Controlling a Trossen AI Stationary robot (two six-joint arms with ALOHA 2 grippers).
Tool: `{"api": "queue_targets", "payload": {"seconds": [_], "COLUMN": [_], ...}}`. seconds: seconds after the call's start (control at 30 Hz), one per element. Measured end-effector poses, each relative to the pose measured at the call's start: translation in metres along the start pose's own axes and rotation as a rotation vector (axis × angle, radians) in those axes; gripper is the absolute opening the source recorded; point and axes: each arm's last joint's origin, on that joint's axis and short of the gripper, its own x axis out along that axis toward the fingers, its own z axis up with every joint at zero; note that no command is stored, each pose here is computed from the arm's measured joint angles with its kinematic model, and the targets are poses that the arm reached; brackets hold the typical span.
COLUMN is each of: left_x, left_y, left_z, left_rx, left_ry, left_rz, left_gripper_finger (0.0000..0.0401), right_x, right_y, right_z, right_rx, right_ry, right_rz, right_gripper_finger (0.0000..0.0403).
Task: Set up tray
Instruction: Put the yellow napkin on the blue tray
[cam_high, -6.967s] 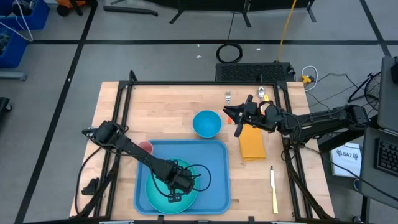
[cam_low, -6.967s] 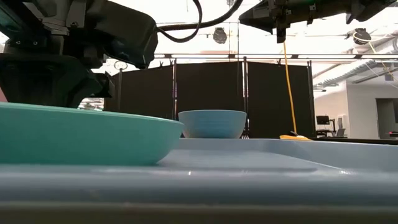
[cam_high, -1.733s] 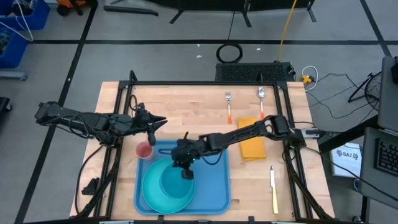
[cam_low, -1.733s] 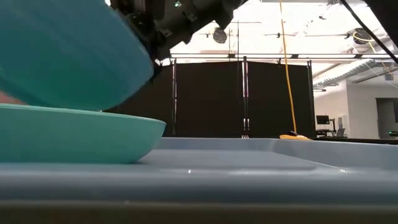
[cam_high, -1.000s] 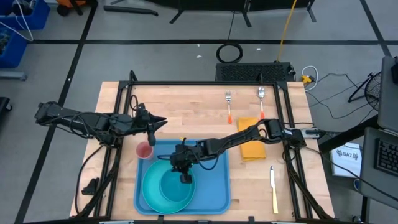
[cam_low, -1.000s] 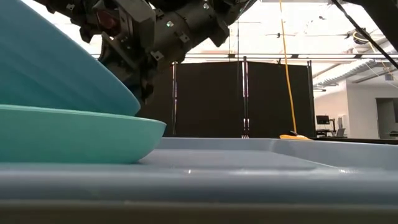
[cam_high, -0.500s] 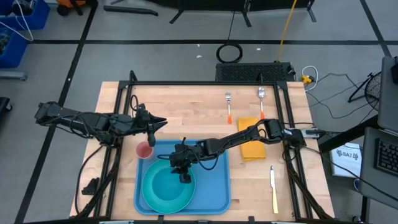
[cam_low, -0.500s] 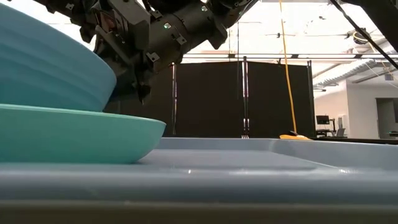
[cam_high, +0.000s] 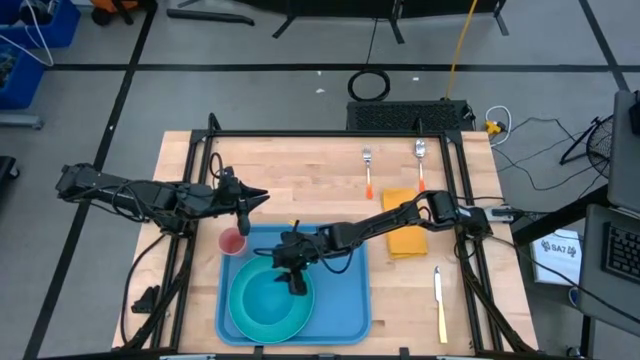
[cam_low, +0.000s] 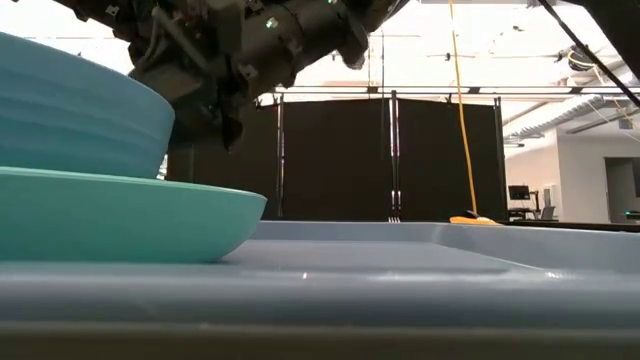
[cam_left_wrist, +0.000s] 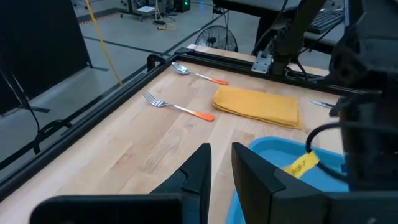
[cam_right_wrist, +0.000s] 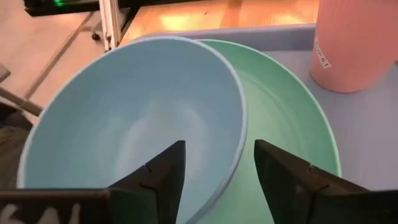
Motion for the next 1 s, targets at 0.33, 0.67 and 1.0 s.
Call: {"api": "queue_targets", "payload": {"seconds": [0.33, 0.67, 1.0], "left_x": [0.000, 0.000, -0.027], "left_y": [0.000, 0.000, 0.013], "left_z": [-0.001, -0.002, -0.003], "left_rx": [-0.007, 0.040, 0.022], "left_ry": [0.007, 0.019, -0.098], "left_rz": [0.001, -0.017, -0.083], "left_gripper_finger": [0.0067, 0.0067, 0.0067], "right_x": [-0.040, -0.170, -0.305], "right_y": [0.024, 0.041, 0.032], "right_z": [0.029, 0.051, -0.054], "right_rx": [-0.052, -0.112, 0.213], "right_ry": [-0.046, -0.080, -0.364], "right_rz": [0.000, -0.304, -0.638], "right_gripper_finger": [0.0185, 0.0179, 0.0176]}}
